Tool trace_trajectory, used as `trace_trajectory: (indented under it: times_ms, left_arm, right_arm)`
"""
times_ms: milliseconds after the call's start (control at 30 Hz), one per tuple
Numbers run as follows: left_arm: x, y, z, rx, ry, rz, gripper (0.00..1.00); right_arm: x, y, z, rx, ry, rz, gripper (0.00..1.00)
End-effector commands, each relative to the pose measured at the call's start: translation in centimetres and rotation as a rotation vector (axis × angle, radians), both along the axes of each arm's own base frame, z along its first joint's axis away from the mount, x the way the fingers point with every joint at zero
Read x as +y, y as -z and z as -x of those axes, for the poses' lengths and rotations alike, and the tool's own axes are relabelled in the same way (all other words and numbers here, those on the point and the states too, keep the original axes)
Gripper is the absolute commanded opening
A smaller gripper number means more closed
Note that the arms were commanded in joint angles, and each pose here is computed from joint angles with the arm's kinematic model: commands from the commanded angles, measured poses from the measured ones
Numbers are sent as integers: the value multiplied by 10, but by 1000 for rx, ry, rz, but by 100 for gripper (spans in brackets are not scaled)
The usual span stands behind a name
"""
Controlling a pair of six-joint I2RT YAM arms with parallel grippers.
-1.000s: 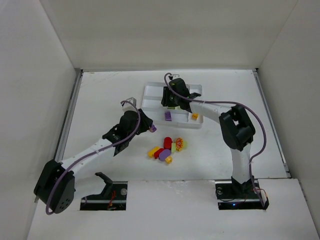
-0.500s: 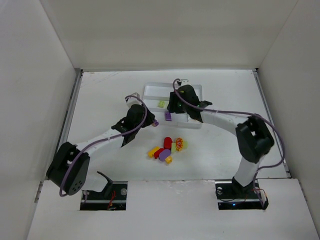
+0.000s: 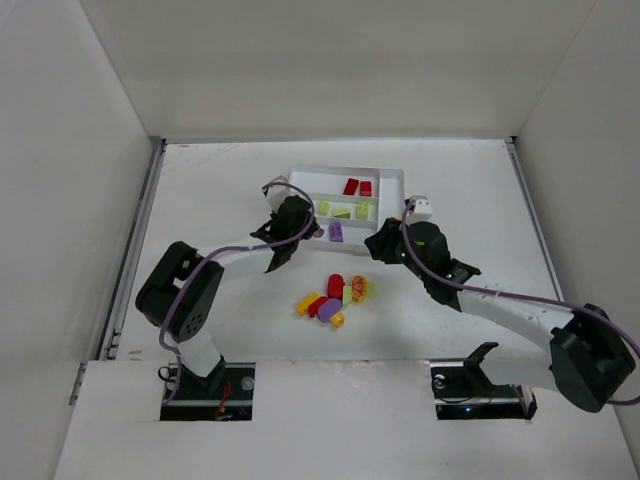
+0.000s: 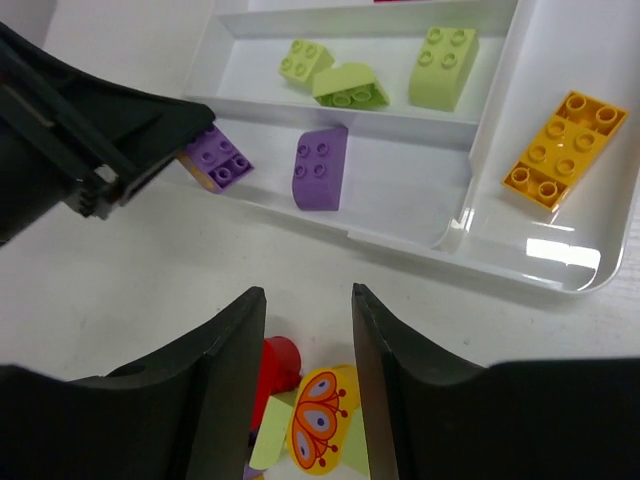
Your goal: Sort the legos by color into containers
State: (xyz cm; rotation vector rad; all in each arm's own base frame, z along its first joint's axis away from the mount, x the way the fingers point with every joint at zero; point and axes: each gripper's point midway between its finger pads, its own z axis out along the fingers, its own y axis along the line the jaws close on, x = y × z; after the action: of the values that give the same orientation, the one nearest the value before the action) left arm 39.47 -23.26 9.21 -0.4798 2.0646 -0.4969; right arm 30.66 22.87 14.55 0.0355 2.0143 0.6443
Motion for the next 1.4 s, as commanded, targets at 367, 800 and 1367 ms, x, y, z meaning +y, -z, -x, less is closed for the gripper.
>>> trace_trajectory:
  times_ms: [367,800,1367]
  left_arm:
    - [-5,-18,-15,-125,-158,49,38]
    - [19,-42,14,-164,-128,35,48]
    - [51,2,132,27,129,-81,45]
  right_arm:
    - [5,-30,-4,-109,-2,-96,60]
    - [16,-25,1,-95,-44,-62,44]
    - [71,45,169,94,-453,179,77]
